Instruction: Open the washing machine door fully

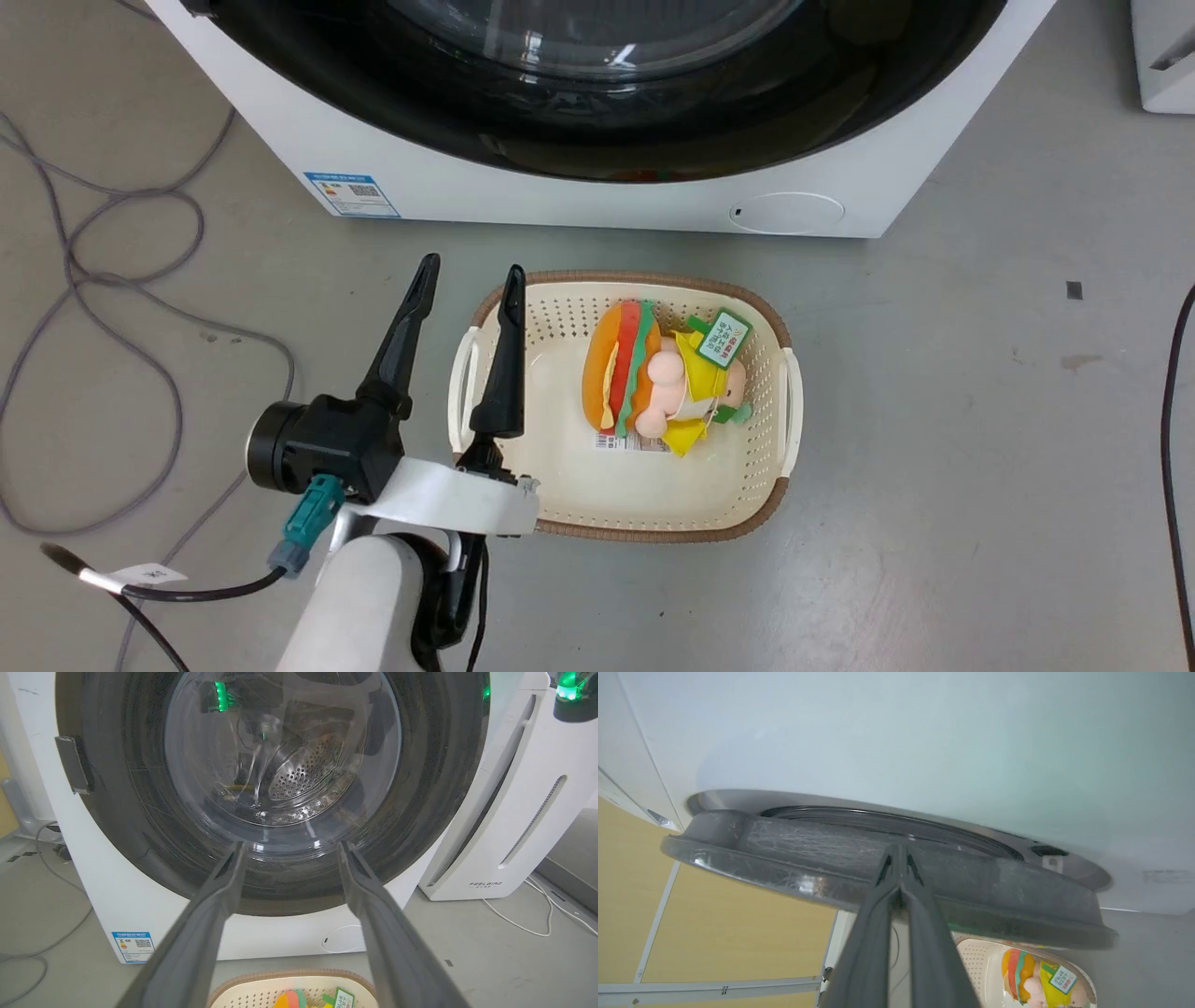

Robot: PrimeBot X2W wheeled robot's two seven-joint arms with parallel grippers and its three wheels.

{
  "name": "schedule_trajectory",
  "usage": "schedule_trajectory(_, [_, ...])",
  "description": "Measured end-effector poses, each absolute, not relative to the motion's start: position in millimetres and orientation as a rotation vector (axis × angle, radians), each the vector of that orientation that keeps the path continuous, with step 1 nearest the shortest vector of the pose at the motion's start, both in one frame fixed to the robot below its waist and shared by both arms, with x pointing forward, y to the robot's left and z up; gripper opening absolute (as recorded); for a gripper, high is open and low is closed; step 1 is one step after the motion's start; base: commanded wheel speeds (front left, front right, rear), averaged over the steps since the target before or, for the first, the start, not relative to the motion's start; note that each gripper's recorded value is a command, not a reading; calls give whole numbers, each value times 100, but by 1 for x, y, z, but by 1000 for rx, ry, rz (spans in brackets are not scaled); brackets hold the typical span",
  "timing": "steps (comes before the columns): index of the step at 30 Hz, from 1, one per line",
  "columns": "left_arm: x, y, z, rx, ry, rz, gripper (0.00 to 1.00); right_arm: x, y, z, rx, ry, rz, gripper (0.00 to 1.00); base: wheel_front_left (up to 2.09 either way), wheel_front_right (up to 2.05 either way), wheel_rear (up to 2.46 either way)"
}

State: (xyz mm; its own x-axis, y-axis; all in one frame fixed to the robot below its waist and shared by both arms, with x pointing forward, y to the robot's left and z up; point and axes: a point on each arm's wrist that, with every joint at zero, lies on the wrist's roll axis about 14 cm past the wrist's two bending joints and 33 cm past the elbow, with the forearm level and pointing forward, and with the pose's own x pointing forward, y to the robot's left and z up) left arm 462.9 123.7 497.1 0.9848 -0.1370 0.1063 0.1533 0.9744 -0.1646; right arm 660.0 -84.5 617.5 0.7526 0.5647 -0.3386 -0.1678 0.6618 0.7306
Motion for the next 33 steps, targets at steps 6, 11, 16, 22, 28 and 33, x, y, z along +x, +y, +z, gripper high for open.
schedule_trajectory(6, [463,123,499,-173,-98,-150,100,656,-81,611,727,619,447,0,0,0,0])
schedule_trajectory(11, [463,122,500,-173,-101,-152,100,649,-75,599,726,660,455,0,0,0,0])
schedule_trajectory(16, [462,122,503,-172,-107,-153,100,641,-71,592,730,689,464,0,0,0,0])
schedule_trajectory(22, [458,121,510,-168,-119,-158,100,627,-67,588,729,720,482,0,0,0,0])
schedule_trajectory(28, [449,121,518,-159,-131,-158,100,604,-63,580,735,766,501,0,0,0,0])
schedule_trajectory(33, [435,124,520,-130,-128,-155,100,582,-58,576,748,797,526,0,0,0,0])
